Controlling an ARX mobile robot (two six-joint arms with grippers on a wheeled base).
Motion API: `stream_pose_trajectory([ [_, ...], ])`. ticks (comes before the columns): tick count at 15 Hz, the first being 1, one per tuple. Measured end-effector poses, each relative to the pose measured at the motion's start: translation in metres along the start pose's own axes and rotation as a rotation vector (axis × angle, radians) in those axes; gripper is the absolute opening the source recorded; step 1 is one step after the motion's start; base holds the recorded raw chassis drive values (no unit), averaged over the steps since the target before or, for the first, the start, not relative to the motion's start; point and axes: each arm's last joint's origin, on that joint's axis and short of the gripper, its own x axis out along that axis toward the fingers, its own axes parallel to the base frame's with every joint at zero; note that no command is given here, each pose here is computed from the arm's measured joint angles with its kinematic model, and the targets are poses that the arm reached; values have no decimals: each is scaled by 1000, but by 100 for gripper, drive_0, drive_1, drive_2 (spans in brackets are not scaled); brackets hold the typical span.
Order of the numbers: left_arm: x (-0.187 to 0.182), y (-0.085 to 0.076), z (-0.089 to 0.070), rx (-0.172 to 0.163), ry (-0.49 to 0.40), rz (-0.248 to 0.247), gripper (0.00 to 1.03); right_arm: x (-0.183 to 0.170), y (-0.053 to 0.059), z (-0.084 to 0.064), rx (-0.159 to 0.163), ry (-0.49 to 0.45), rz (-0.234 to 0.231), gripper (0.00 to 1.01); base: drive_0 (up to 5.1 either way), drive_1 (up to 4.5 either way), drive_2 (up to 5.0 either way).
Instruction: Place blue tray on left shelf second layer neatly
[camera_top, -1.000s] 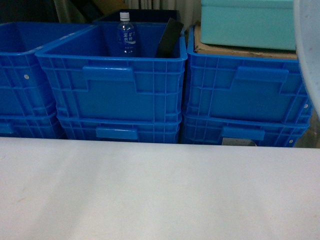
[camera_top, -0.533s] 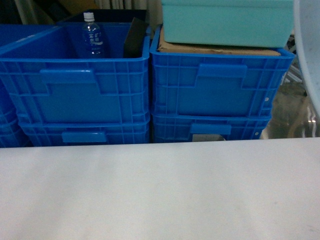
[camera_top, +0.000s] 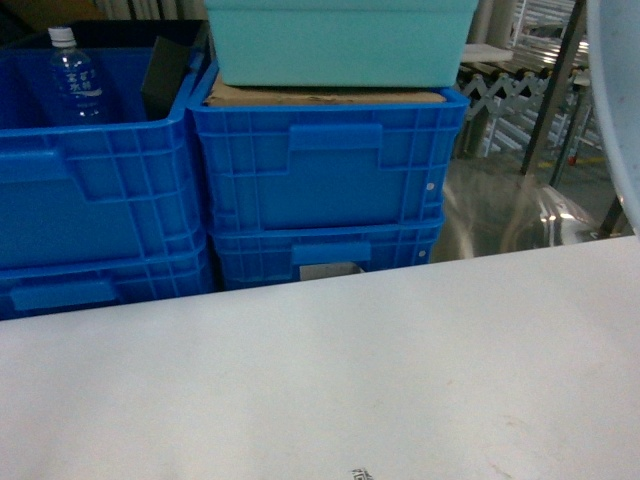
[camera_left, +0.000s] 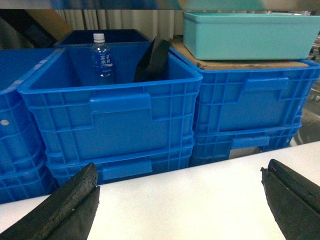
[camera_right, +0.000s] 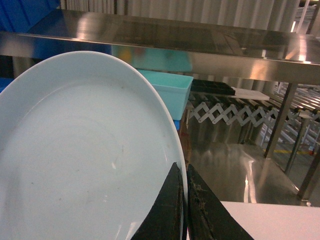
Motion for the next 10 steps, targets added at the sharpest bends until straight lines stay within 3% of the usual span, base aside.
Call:
stream_pose_trajectory([
  [10, 0, 0, 0, 0, 0, 0, 98, 0, 0, 0, -2, 0, 0, 2, -151, -151, -151],
])
